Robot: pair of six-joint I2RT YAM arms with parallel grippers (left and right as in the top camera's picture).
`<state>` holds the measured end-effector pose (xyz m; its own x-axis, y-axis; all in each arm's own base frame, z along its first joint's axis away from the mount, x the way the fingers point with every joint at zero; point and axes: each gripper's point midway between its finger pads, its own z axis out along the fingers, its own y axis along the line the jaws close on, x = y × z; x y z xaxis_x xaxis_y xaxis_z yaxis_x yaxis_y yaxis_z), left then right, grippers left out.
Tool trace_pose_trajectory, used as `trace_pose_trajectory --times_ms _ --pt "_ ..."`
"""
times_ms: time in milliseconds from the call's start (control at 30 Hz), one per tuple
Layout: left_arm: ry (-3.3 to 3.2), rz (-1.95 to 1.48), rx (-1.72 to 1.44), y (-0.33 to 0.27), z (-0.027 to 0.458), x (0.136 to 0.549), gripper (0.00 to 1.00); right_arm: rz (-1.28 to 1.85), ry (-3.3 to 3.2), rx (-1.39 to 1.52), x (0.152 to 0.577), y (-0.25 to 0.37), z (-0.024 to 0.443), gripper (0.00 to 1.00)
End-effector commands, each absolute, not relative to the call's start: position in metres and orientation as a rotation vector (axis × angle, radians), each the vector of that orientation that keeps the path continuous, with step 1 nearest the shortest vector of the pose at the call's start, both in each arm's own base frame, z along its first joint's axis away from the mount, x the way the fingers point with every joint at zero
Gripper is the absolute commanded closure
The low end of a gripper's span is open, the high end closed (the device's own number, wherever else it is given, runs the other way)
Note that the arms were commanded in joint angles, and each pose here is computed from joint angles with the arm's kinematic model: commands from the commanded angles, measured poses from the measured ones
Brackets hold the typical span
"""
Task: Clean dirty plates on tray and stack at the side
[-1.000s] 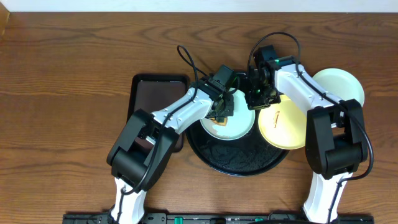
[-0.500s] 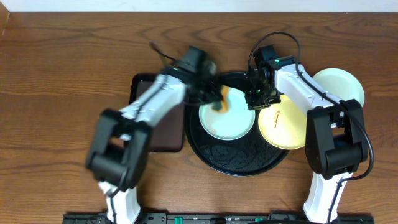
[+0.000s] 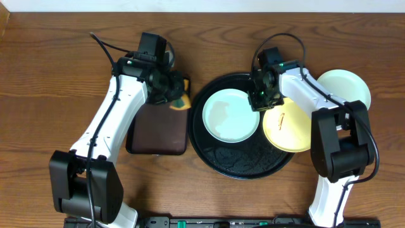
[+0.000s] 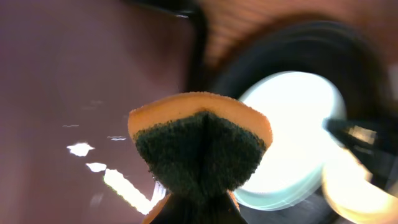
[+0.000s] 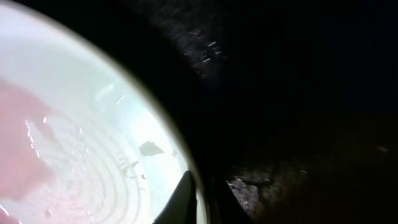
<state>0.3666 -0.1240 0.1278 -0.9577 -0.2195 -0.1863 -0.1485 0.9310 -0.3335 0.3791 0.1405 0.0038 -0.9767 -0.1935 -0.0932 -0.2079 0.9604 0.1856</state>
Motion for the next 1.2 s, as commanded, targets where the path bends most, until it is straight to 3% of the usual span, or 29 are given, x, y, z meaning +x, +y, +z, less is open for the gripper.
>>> trace_pose_trajectory --times_ms 0,233,600,967,1167 --pt "2.878 -0.188 -0.248 -0.091 0.112 0.365 0.92 0.271 3.05 -0.319 0.374 0.14 -0.003 0.99" --pt "2.873 -0.013 -0.25 -0.07 0.107 0.363 0.92 0.243 2.989 -0.333 0.398 0.142 0.035 0.99" --pt "2.877 0.241 -0.269 -0.04 0.102 0.352 0.92 -0.306 2.749 -0.35 0.425 0.093 0.146 0.99" --pt "2.885 0.233 -0.269 -0.04 0.088 0.349 0.92 -0.694 2.28 -0.286 0.39 0.098 0.292 0.99" --pt "2.877 0.224 -0.269 -0.041 0.087 0.35 0.92 -0.881 2.07 -0.314 0.366 0.123 0.332 0.99"
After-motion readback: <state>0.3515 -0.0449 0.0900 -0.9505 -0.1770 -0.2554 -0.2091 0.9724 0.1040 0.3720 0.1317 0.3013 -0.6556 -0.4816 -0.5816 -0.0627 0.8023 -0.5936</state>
